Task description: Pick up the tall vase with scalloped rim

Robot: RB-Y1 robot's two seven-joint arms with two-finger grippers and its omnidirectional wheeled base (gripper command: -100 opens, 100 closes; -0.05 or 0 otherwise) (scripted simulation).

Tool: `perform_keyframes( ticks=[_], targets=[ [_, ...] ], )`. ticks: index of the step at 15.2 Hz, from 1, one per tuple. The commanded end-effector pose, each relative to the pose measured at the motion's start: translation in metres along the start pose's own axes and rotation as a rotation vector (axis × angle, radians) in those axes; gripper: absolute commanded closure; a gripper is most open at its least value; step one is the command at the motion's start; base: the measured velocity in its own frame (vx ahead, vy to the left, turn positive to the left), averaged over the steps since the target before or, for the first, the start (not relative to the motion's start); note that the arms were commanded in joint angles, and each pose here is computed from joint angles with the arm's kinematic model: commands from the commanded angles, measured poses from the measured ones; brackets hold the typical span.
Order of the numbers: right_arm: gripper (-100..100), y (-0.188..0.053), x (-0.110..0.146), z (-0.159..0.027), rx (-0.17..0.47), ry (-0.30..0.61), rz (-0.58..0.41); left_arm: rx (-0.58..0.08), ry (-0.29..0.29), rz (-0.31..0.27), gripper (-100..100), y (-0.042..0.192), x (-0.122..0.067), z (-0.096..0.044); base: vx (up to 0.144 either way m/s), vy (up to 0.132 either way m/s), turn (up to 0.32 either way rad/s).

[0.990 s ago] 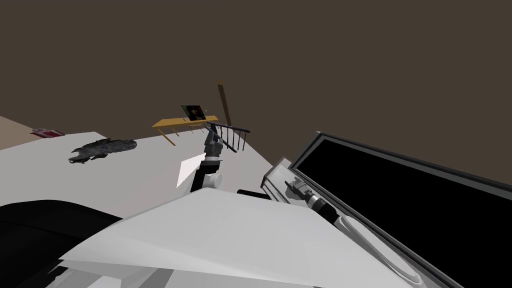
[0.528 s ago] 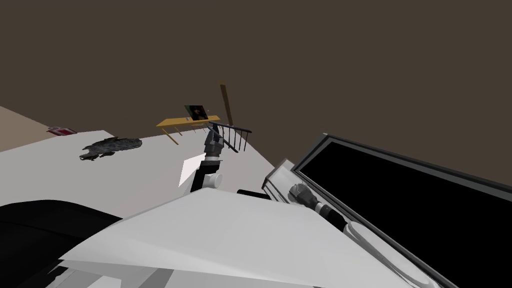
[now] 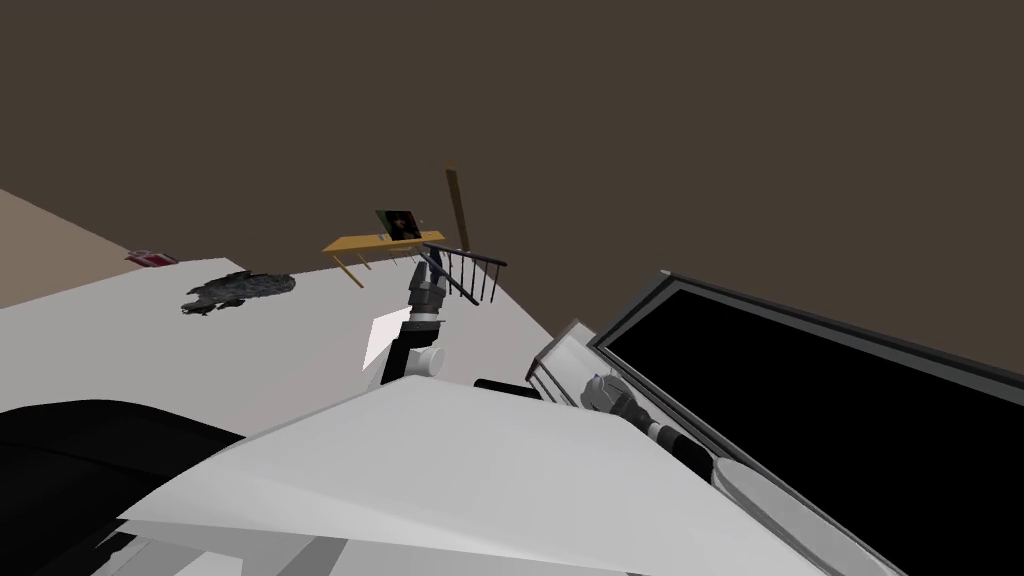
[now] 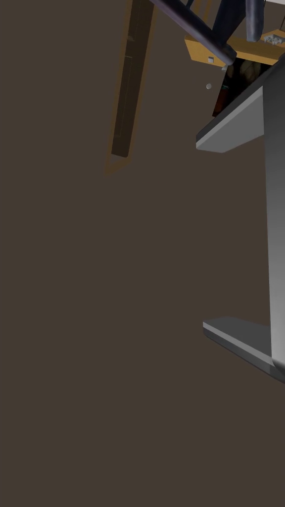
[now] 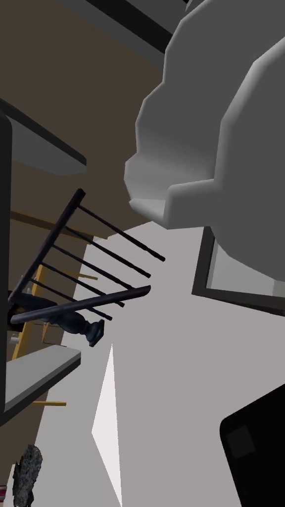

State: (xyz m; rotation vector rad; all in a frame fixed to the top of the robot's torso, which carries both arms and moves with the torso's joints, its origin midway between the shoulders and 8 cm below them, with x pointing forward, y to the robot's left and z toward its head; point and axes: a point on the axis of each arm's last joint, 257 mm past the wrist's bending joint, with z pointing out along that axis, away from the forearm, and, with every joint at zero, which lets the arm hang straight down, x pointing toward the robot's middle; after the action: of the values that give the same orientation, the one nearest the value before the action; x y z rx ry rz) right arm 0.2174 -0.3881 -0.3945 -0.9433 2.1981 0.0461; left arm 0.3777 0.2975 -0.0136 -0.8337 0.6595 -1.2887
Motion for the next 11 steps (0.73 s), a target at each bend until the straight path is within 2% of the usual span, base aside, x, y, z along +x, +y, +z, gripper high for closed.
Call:
perform_keyframes(
  ticks=[1, 2, 3, 6, 7, 11],
  targets=[
    [-100, -0.002, 0.026, -0.006, -0.013, 0.064, -0.061, 0.000, 0.000, 0.000, 0, 0.000, 0.000, 0.000, 0.025, 0.023, 0.047],
    [-100, -0.003, 0.041, -0.012, -0.023, 0.105, -0.097, 0.000, 0.000, 0.000, 0, 0.000, 0.000, 0.000, 0.035, 0.030, 0.083],
    [-100, -0.003, 0.042, -0.012, -0.024, 0.106, -0.102, 0.000, 0.000, 0.000, 0, 0.000, 0.000, 0.000, 0.034, 0.031, 0.047],
    [-100, -0.007, 0.082, -0.030, -0.054, 0.213, -0.208, 0.000, 0.000, 0.000, 0, 0.000, 0.000, 0.000, 0.051, 0.045, 0.078],
    [-100, -0.007, 0.082, -0.030, -0.054, 0.213, -0.208, 0.000, 0.000, 0.000, 0, 0.000, 0.000, 0.000, 0.035, 0.034, -0.008],
    [-100, -0.012, 0.115, -0.050, -0.085, 0.304, -0.301, 0.000, 0.000, 0.000, 0, 0.000, 0.000, 0.000, 0.020, 0.015, 0.052]
  ],
)
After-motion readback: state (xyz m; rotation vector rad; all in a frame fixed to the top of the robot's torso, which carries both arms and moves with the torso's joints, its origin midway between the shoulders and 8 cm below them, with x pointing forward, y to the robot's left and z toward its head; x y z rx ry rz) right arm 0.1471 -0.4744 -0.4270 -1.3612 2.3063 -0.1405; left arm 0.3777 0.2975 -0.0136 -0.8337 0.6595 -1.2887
